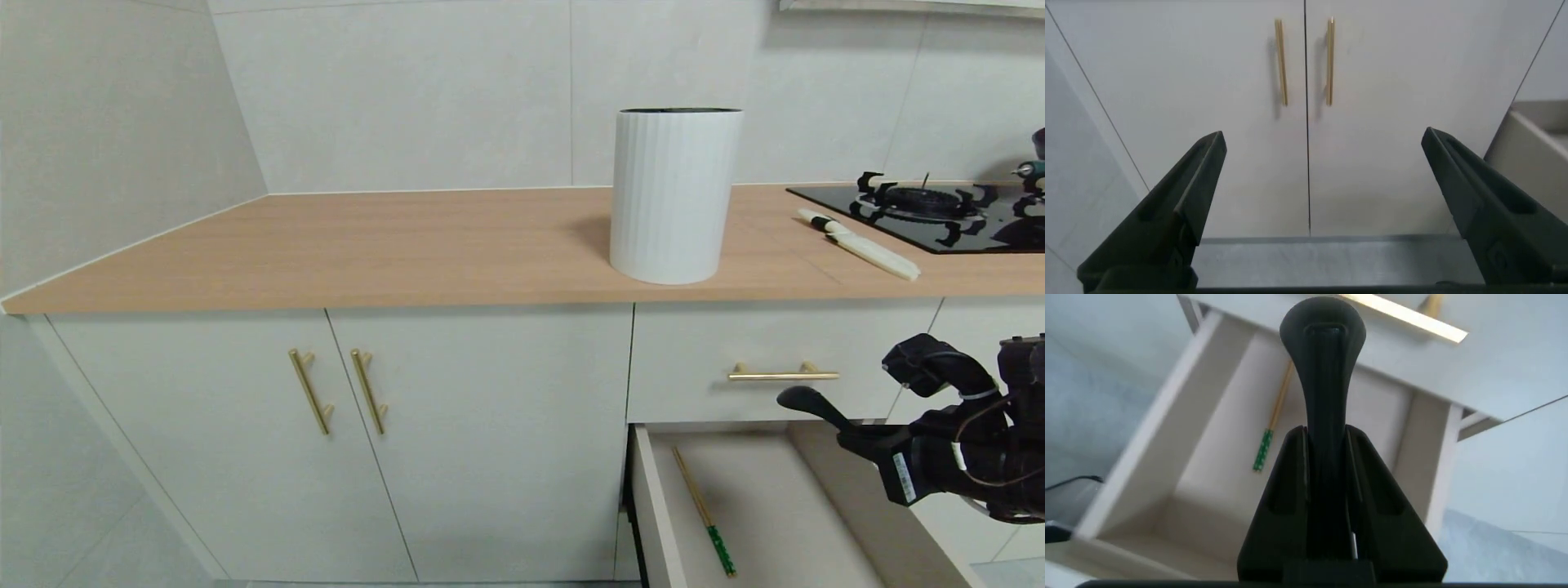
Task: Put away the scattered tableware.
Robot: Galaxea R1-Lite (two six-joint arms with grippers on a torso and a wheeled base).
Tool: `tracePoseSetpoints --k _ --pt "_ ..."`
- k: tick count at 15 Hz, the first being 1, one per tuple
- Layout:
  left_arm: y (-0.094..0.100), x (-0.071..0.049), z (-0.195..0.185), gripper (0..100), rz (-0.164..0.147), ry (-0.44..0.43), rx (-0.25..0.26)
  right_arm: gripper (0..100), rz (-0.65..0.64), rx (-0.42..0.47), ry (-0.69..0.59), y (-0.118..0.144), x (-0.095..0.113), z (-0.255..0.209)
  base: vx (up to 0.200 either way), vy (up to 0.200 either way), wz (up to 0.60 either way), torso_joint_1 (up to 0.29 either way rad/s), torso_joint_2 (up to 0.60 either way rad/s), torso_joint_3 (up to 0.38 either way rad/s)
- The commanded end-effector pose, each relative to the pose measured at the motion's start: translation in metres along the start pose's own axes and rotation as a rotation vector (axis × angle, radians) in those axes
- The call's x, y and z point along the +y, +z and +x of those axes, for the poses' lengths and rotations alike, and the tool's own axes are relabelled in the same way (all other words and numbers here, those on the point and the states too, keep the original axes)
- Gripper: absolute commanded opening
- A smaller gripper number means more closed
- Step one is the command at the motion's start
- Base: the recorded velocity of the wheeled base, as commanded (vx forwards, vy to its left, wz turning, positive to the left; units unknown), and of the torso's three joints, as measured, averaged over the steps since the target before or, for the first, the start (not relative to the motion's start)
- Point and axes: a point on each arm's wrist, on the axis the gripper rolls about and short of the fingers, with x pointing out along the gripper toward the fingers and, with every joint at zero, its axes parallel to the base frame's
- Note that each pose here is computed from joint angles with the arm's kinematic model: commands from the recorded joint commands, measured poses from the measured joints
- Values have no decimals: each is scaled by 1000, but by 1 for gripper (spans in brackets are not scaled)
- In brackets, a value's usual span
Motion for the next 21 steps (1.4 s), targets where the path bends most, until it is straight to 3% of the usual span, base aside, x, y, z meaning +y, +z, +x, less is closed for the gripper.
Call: tracePoseSetpoints --k 1,9,12,16,18,21 --pt "0 0 0 100 0 0 0 0 1 25 6 -3 0 6 0 0 0 -129 452 315" --pt "0 0 0 100 0 0 0 0 5 55 11 -6 0 14 0 0 0 -54 202 146" --pt "0 0 0 100 0 1 0 0 20 123 27 -14 0 33 0 0 0 0 0 0" --pt "0 0 0 100 0 0 0 0 175 296 38 -34 -1 98 0 0 0 0 0 0" --pt "0 0 0 100 0 1 0 0 193 367 45 -49 0 122 0 0 0 0 0 0" --pt "0 0 0 100 0 0 0 0 241 393 8 -69 1 152 0 0 0 0 0 0"
